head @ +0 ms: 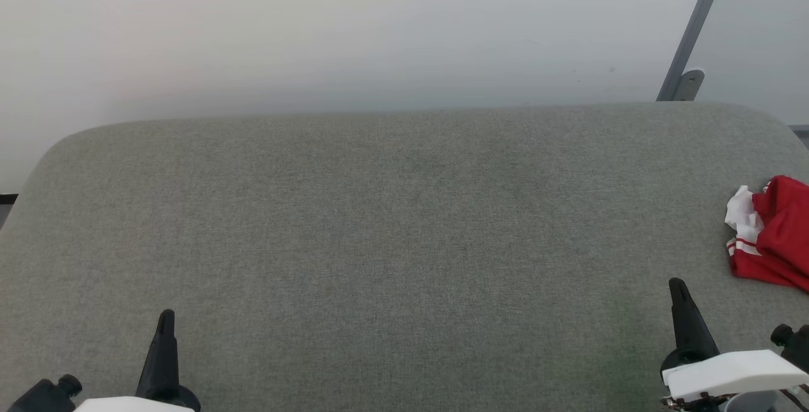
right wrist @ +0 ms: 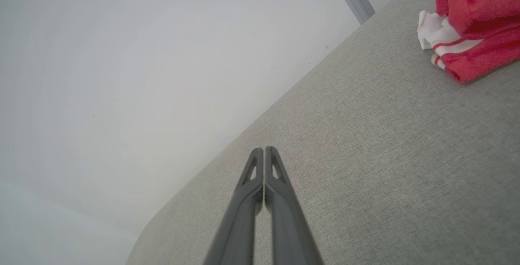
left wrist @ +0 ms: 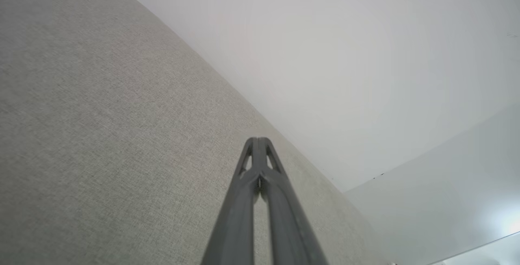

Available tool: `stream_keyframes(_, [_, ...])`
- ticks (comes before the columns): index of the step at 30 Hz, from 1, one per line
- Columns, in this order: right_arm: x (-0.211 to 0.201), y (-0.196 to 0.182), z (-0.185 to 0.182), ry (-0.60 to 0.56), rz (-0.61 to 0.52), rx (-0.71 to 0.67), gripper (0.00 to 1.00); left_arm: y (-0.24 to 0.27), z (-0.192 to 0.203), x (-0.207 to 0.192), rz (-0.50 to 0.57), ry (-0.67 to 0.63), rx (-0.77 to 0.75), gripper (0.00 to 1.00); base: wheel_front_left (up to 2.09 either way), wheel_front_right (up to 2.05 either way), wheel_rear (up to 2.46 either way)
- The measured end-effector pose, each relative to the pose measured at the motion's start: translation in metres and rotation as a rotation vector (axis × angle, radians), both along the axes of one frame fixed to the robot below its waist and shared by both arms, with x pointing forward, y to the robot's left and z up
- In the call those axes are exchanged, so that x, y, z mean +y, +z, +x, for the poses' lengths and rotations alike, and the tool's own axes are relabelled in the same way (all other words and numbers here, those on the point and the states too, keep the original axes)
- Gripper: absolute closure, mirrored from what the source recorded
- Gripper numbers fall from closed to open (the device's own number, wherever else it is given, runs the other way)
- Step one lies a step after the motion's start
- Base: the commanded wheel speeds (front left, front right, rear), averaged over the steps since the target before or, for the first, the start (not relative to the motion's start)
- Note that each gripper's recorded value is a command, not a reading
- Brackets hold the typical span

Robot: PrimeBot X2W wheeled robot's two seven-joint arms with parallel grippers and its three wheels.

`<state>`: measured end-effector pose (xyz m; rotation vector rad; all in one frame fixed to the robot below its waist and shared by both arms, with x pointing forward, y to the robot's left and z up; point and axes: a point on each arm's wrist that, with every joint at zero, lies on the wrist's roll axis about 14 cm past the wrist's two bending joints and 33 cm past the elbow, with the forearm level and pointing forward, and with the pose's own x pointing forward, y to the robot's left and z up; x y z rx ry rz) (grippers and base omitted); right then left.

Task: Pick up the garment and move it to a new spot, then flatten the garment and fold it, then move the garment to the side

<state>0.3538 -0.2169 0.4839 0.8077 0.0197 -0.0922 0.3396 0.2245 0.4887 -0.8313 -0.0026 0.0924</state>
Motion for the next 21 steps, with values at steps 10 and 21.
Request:
stream_keyframes(10, [0.002, 0.003, 0.006, -0.001, 0.121, -0.006, 1.00, 0.000, 0.007, -0.003, -0.123, -0.002, 0.000, 1.00, 0.00, 0.00, 0.00])
stream_keyframes(21, [0.004, 0.005, 0.011, -0.001, 0.254, -0.013, 1.00, 0.001, 0.015, -0.007, -0.251, -0.007, -0.003, 1.00, 0.00, 0.00, 0.00])
